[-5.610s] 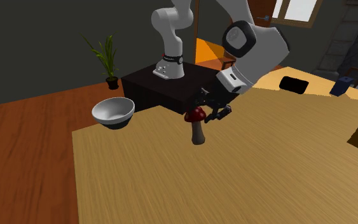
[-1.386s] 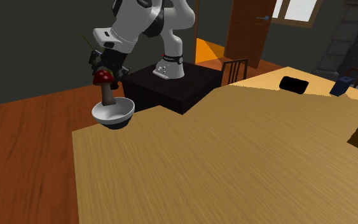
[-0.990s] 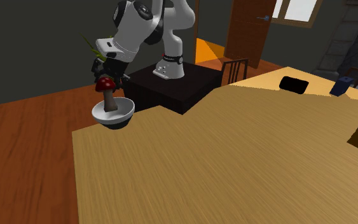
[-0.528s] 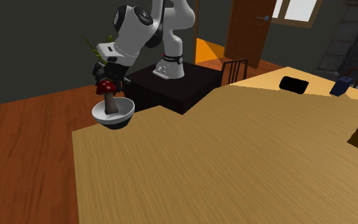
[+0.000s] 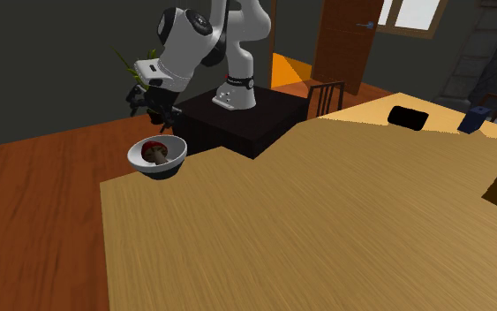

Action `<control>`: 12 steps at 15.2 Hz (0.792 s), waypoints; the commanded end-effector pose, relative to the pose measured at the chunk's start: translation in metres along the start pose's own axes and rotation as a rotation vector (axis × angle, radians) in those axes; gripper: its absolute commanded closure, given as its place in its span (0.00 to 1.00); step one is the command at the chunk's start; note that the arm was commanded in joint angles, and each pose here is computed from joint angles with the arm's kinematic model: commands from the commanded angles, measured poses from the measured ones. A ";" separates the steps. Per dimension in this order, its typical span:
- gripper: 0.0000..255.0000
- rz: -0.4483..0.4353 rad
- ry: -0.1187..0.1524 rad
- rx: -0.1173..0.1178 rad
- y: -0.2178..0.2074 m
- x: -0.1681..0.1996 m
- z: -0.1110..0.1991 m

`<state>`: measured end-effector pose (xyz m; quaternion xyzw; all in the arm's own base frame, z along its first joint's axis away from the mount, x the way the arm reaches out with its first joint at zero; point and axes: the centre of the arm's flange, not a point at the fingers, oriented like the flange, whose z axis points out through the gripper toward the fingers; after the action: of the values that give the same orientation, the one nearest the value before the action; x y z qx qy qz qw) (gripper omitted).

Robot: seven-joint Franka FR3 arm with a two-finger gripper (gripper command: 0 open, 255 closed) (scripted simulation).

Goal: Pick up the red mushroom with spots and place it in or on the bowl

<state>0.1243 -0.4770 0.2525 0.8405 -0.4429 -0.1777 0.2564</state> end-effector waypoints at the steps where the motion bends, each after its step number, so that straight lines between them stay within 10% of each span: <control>1: 0.00 0.000 0.000 0.000 0.000 0.000 -0.013; 12: 0.00 0.000 0.000 0.000 0.000 0.000 -0.050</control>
<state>0.1505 -0.4633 0.2927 0.8405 -0.4429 -0.1777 0.2564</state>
